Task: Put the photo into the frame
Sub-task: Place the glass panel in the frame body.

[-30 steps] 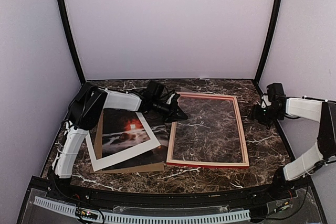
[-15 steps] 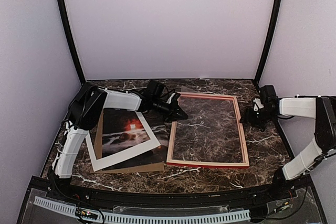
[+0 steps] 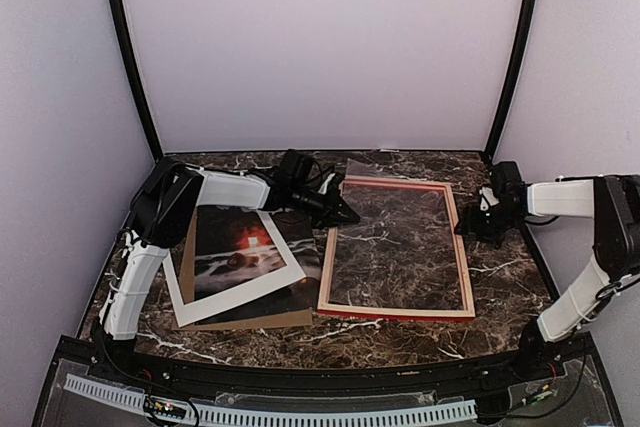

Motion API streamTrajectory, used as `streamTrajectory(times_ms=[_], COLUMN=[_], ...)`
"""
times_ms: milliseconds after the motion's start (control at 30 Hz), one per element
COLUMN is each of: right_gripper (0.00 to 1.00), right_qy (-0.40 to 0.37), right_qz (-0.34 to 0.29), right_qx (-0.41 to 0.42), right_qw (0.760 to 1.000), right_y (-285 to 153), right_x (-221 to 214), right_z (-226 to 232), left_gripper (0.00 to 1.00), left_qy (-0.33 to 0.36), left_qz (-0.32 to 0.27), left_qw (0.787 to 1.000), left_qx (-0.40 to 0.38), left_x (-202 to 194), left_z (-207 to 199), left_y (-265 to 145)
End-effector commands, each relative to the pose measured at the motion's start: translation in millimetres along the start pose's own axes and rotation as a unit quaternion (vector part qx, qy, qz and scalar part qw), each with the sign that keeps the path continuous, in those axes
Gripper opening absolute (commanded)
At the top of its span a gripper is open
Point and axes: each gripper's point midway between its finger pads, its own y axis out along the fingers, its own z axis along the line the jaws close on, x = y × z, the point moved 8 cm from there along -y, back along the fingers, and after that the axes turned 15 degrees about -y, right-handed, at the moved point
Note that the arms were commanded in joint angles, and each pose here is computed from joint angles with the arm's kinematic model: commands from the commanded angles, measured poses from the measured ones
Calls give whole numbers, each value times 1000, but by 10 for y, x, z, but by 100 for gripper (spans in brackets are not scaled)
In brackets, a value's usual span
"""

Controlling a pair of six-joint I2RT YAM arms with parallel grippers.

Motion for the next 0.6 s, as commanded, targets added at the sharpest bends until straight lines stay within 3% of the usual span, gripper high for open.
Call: streamTrajectory(times_ms=[0, 567], right_gripper=[68, 68], right_qy=[-7, -5], right_qz=[-23, -23], right_qx=[-5, -13], right_qw=[1000, 1000], right_y=[5, 37], right_x=[171, 289], right_z=[12, -1], left_gripper=[0, 0], left_qy=[39, 33], left_qz=[-14, -23], left_qw=[999, 999], left_qx=[-13, -12], left_x=[41, 138], left_z=[-162, -132], left_y=[4, 2])
